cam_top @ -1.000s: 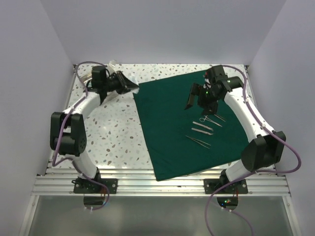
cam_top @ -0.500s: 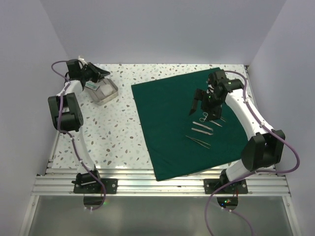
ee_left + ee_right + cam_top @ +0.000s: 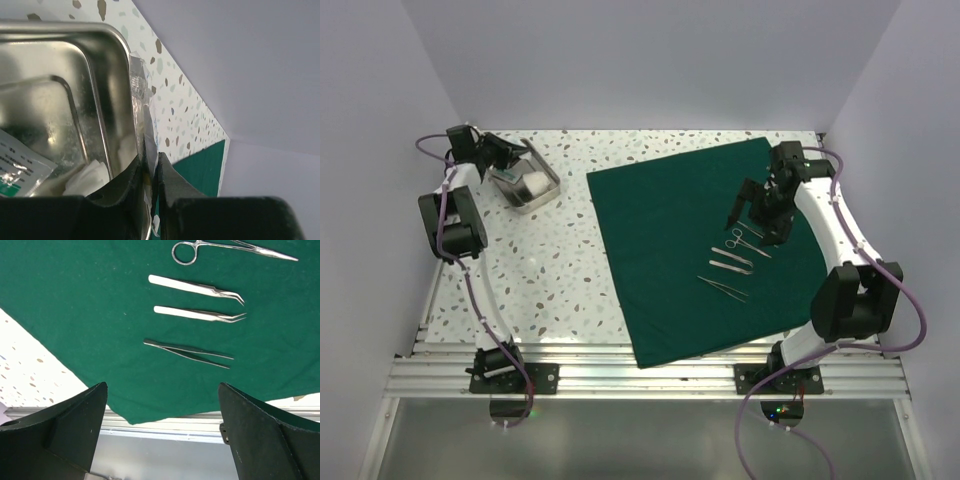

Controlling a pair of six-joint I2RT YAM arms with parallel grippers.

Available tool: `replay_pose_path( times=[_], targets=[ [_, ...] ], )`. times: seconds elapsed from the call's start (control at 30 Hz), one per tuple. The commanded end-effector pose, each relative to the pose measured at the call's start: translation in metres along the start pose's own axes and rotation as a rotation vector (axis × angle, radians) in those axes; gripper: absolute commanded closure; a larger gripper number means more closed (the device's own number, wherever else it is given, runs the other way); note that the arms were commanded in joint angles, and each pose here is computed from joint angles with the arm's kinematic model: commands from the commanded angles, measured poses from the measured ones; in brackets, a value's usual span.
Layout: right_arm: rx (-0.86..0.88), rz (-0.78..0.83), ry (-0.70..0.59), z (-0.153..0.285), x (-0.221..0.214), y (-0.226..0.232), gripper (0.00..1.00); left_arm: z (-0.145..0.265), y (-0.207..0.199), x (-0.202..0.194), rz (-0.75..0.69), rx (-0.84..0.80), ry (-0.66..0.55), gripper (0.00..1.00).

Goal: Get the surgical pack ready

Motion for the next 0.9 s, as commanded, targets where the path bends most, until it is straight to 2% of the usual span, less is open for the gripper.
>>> replay_pose_path(
  times=[0.0, 0.33, 0.37, 0.4, 0.47, 0.57, 0.87],
  targets=[
    [-0.022, -0.015, 0.007, 0.002, -0.004, -0.005, 0.04, -0.007, 0.0, 0.018, 0.035, 0.002, -0.029, 0.85],
    [-0.039, -0.054, -0.009, -0.001, -0.007, -0.014, 0.04, -0.021, 0.014, 0.024, 0.066, 0.021, -0.044, 0.82],
    [-0.037, -0.057, -0.017, 0.001, -0.008, -0.014, 0.04, -0.023, 0.017, 0.024, 0.068, 0.026, -0.044, 0.8],
    [-0.038, -0.06, -0.019, 0.0, -0.007, -0.015, 0.04, -0.024, 0.018, 0.024, 0.074, 0.032, -0.042, 0.73],
    [-0.045, -0.065, -0.017, -0.001, -0.009, -0.018, 0.04, -0.026, 0.016, 0.027, 0.072, 0.028, -0.05, 0.7],
    [-0.043, -0.072, -0.022, -0.001, -0.008, -0.019, 0.04, -0.027, 0.02, 0.026, 0.09, 0.059, -0.045, 0.53],
    [-0.029, -0.06, -0.023, -0.004, -0.006, -0.017, 0.04, -0.014, 0.014, 0.024, 0.102, 0.108, -0.048, 0.3]
  ],
)
Point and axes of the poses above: each gripper's point midway between its finger pads, its own z axis back along the fingers, its own y axis along the line the jaws close on, x = y × z, the point moved 3 cm from there along z, back along the fingers, and after that the axes turned 1 degree about -z, right-handed, at the moved point
